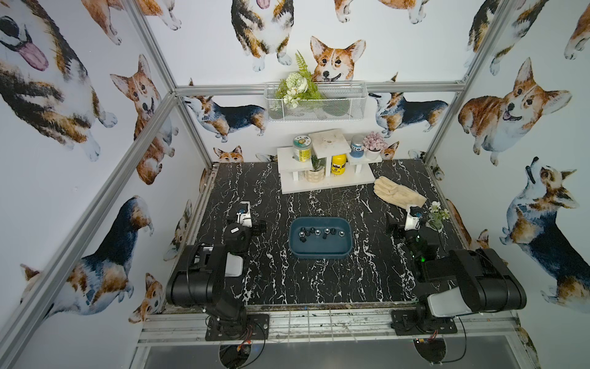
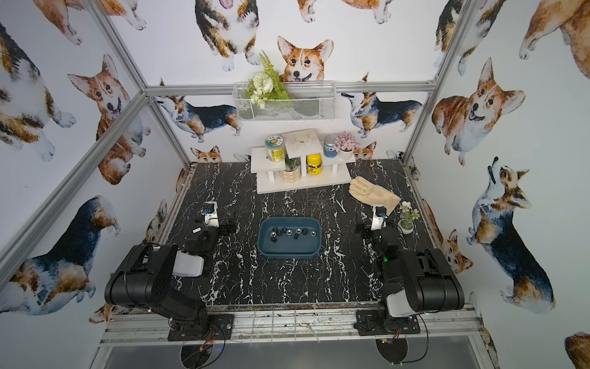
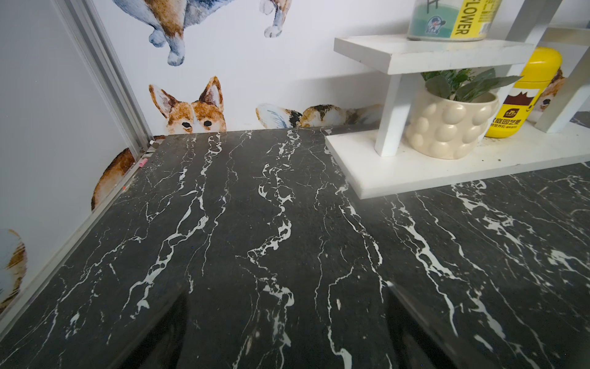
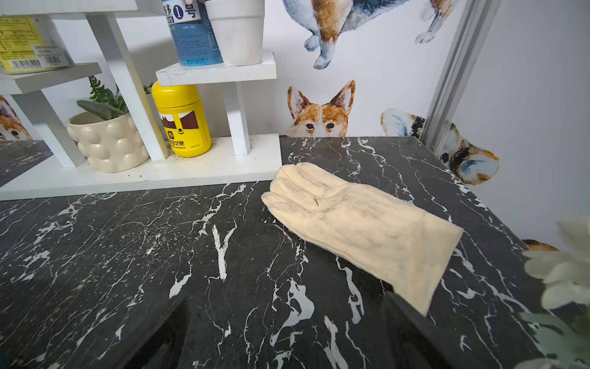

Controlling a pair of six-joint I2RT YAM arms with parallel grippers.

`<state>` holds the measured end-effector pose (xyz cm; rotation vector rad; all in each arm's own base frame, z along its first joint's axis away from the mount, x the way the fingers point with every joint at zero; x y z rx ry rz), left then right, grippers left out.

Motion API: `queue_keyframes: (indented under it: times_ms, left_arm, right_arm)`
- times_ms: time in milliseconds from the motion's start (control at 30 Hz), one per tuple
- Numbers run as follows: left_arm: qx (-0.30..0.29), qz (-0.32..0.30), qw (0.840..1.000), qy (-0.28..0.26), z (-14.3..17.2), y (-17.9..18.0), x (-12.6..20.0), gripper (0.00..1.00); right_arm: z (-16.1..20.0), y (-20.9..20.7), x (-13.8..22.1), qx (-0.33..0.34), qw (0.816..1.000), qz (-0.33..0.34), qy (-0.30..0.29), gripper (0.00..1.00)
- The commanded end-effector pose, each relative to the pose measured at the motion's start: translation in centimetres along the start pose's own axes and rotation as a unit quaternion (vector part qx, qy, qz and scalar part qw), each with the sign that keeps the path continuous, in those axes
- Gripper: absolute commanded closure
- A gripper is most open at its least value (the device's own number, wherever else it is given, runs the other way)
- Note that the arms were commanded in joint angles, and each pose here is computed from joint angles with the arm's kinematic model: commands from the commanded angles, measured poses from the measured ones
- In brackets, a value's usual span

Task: Put the nuts on the desktop into the storage box
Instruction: Reset both arms

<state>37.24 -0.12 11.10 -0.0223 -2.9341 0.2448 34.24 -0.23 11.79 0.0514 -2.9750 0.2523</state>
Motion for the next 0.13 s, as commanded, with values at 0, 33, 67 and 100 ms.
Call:
queue_keyframes:
  times_ms: [0,33,67,100]
  left_arm:
    - [-0.001,-0.001,1.000,-0.005,-0.32,0.01,-0.11,0.00]
    - [-0.001,-0.001,1.000,-0.006,-0.34,0.02,-0.04,0.00]
    - [-0.002,-0.001,1.000,-0.007,-0.36,0.01,0.02,0.00]
    - [-0.002,-0.001,1.000,-0.008,-0.41,-0.03,0.02,0.00]
  right_arm:
    - [-0.80,-0.03,0.03,0.001,1.000,0.000,-0.017,0.00]
    - [-0.77,-0.01,0.03,0.001,1.000,0.000,-0.017,0.00]
    - [-0.85,-0.01,0.02,0.001,1.000,0.000,-0.018,0.00]
    - [-0.81,-0.03,0.03,0.001,1.000,0.000,-0.018,0.00]
Point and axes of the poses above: each gripper's point midway between its finger pads, its own x axis back along the fingers, its own y axis along the line the jaws close on, z = x × y, the point moved 1 cm from there along x, back along the fingers, and after that the axes turned 11 degrees about x, right-handed, at the moved point
